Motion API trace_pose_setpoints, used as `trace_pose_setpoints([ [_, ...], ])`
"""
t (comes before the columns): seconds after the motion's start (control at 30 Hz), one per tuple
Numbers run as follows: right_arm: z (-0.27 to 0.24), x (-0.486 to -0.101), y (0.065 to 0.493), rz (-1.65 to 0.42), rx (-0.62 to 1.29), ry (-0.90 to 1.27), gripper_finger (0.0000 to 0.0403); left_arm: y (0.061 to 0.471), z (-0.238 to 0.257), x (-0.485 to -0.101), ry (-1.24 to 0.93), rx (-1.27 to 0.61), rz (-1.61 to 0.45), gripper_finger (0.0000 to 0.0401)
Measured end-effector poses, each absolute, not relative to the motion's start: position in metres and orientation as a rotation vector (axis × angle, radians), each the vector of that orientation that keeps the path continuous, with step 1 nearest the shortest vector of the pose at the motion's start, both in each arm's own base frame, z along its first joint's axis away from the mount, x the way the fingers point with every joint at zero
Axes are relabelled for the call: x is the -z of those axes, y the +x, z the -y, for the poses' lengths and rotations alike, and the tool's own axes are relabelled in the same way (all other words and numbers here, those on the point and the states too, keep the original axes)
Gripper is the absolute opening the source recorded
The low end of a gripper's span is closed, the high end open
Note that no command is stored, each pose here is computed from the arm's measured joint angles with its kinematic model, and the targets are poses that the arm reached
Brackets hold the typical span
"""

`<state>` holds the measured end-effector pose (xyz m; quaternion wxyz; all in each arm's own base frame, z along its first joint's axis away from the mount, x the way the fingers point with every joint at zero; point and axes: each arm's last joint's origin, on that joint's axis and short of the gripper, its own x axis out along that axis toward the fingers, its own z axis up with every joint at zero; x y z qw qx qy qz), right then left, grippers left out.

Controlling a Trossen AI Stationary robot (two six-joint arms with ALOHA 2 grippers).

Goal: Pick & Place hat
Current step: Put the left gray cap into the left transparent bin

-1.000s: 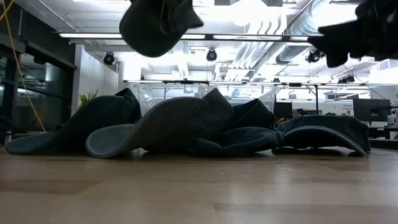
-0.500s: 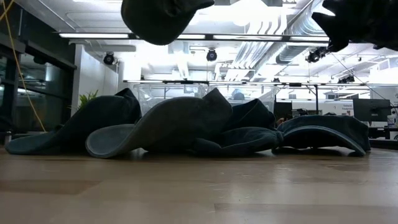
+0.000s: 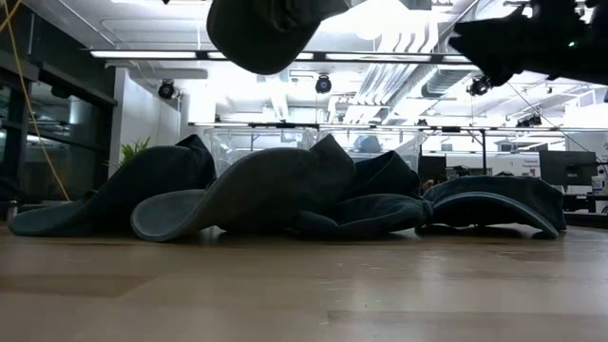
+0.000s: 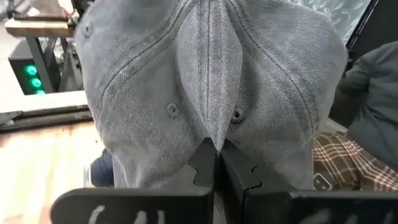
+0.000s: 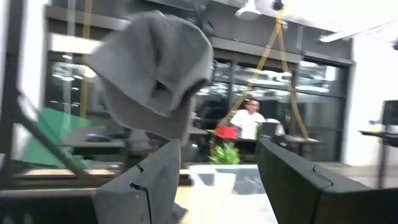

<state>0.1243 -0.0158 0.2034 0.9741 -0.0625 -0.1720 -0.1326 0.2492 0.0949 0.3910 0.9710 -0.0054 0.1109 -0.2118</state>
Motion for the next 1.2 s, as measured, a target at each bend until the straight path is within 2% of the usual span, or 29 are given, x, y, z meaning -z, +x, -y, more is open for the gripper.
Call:
trace_pose_setpoints([
  [0.13,0.02,-0.199,0.132,0.319,0.395,-0.09,0.0206,0.25,-0.095,-0.392,-0.002,0.431,-0.212,0.0],
  [0.2,0.021,-0.193,0.137,0.282,0.398,-0.053,0.0205,0.25,-0.095,-0.392,-0.003,0.431,-0.213,0.0],
  [0.43,0.017,-0.188,0.162,0.156,0.179,-0.032,0.0204,0.25,-0.095,-0.394,0.011,0.434,-0.196,0.0],
  [0.67,0.021,-0.205,0.22,0.056,0.139,-0.177,0.0205,0.25,-0.095,-0.396,0.012,0.451,-0.173,0.0],
  [0.87,0.027,-0.219,0.262,0.052,0.177,-0.269,0.0205,0.251,-0.095,-0.396,0.005,0.452,-0.175,0.0],
  [1.2,0.047,-0.245,0.3,0.126,0.131,-0.282,0.0205,0.25,-0.094,-0.396,0.01,0.472,-0.17,0.0],
])
